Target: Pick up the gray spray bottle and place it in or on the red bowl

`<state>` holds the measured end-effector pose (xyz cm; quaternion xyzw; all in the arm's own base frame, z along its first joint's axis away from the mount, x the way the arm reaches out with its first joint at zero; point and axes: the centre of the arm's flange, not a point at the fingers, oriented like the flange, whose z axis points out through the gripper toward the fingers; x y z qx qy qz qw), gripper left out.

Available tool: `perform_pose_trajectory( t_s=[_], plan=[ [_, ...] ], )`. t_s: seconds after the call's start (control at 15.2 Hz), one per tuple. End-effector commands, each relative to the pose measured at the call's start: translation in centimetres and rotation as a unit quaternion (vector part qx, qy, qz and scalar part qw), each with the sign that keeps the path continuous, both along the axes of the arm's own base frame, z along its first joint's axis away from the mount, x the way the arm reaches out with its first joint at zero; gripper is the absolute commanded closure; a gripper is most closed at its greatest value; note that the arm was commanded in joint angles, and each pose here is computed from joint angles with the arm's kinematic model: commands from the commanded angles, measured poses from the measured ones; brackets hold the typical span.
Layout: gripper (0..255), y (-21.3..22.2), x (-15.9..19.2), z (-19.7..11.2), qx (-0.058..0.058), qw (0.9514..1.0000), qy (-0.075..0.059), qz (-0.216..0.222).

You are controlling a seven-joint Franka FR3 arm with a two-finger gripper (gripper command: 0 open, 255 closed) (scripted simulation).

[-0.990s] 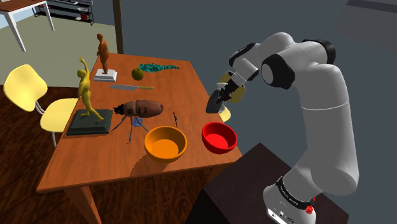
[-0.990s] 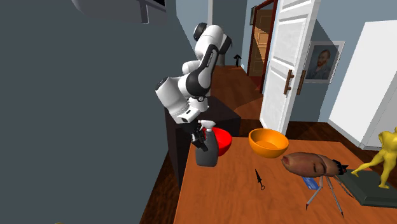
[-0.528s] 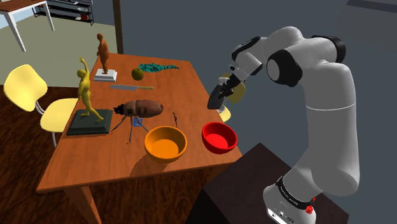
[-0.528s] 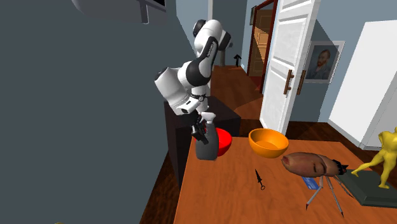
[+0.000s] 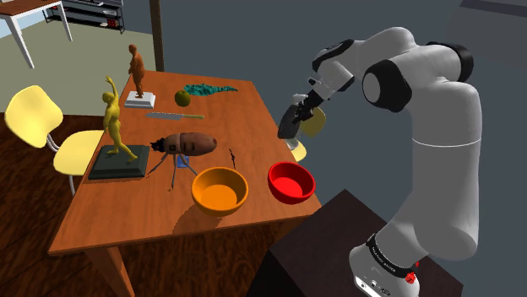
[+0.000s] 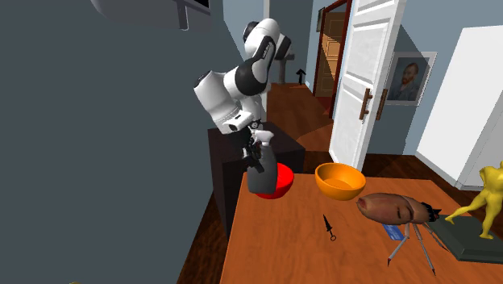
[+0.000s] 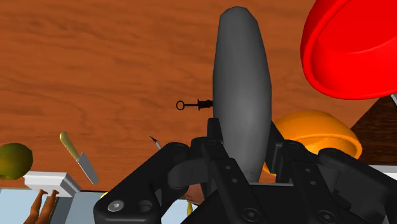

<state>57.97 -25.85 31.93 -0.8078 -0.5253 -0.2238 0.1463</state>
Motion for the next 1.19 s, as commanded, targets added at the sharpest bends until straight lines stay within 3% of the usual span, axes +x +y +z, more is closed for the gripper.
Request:
perform_pose_trajectory(
  t_s=[0.0, 1.12],
  plan=[
    [255, 0.0, 0.0, 0.7, 0.0, 1.0, 0.0, 0.0],
    [255, 11.1, -19.3, 0.0, 0.0, 1.0, 0.0, 0.0]
  ],
)
